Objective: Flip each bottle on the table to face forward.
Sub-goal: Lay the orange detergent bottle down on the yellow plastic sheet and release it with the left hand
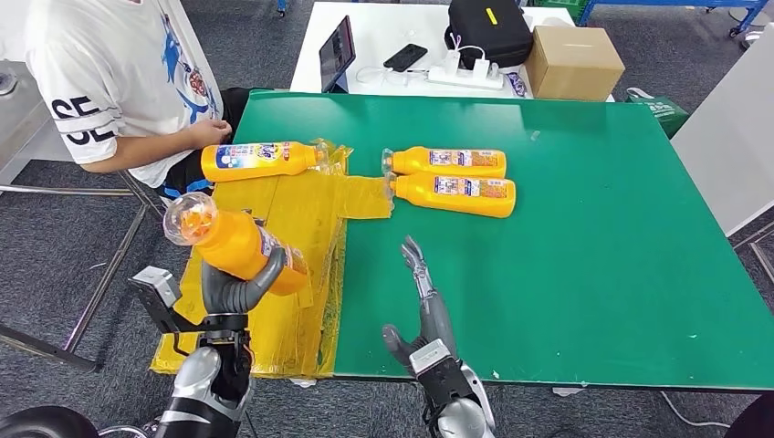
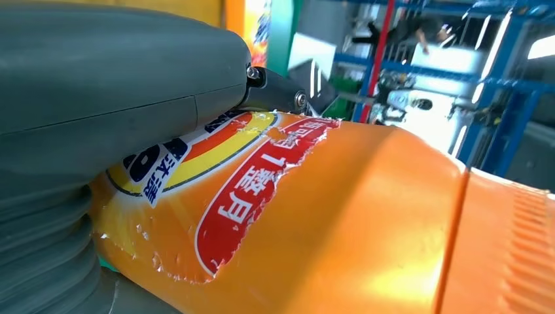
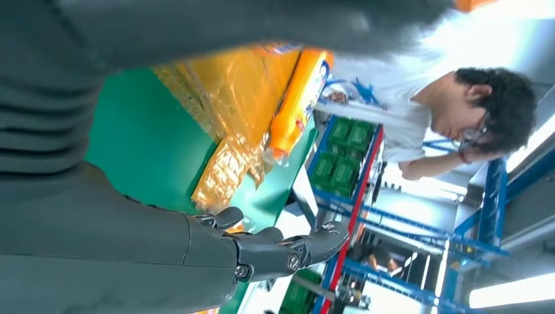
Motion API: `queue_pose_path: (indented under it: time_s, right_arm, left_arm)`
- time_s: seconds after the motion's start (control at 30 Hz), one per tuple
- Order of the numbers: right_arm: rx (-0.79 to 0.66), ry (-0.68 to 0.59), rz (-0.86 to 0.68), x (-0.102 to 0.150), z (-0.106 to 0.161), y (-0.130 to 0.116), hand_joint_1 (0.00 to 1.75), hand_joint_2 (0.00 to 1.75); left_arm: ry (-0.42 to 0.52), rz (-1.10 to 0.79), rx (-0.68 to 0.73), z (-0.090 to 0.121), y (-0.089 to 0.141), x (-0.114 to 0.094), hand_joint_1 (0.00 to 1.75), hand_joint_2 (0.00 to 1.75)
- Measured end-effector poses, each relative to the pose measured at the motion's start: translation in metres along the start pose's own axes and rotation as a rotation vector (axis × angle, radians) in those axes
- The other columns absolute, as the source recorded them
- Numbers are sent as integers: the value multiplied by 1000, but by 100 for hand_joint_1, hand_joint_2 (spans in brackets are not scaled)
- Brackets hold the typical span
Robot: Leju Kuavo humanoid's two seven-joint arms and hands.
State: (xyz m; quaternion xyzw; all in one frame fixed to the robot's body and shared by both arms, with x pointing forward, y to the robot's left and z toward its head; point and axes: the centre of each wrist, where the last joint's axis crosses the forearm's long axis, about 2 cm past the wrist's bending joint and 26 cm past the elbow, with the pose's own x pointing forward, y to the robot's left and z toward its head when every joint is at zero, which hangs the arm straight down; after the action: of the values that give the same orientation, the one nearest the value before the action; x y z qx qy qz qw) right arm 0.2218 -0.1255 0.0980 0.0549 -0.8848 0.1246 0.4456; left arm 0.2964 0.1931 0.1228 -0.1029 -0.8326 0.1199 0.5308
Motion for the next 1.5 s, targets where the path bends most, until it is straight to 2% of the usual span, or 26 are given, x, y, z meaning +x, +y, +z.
queue_pose_path:
  time_s: [0.13,0.3,0.47,0.6,0.73,0.9,1.1,1.3,1.5]
  right_arm:
    - [-6,-3,4,0,0,-2,0,0]
    - [-80,-26,10,5,-6,-6,0,0]
    - [-139,-51,13,11,-12,-10,0,0]
    - [-257,-93,3,23,-24,-17,0,0]
    - [-300,-141,-23,31,-38,-24,0,0]
    - [-288,-170,-47,34,-46,-27,0,0]
    - [-271,-171,-76,34,-47,-28,0,0]
    - [-250,-159,-95,31,-46,-27,0,0]
    - [-239,-139,-104,26,-44,-24,0,0]
  left_arm:
    - [-33,-53,52,-12,8,1,175,175]
    - [-110,-247,129,-26,21,1,175,175]
    - [-148,-391,158,-33,30,2,175,175]
    - [-230,-776,123,-46,39,2,175,175]
    - [-277,-1213,-79,-73,42,-4,175,175]
    - [-177,-1490,-366,-93,55,-19,175,175]
    - [-31,-1614,-632,-90,90,-31,175,175]
    - [84,-1607,-708,-81,113,-36,175,175]
    - [112,-1626,-720,-81,119,-35,175,175]
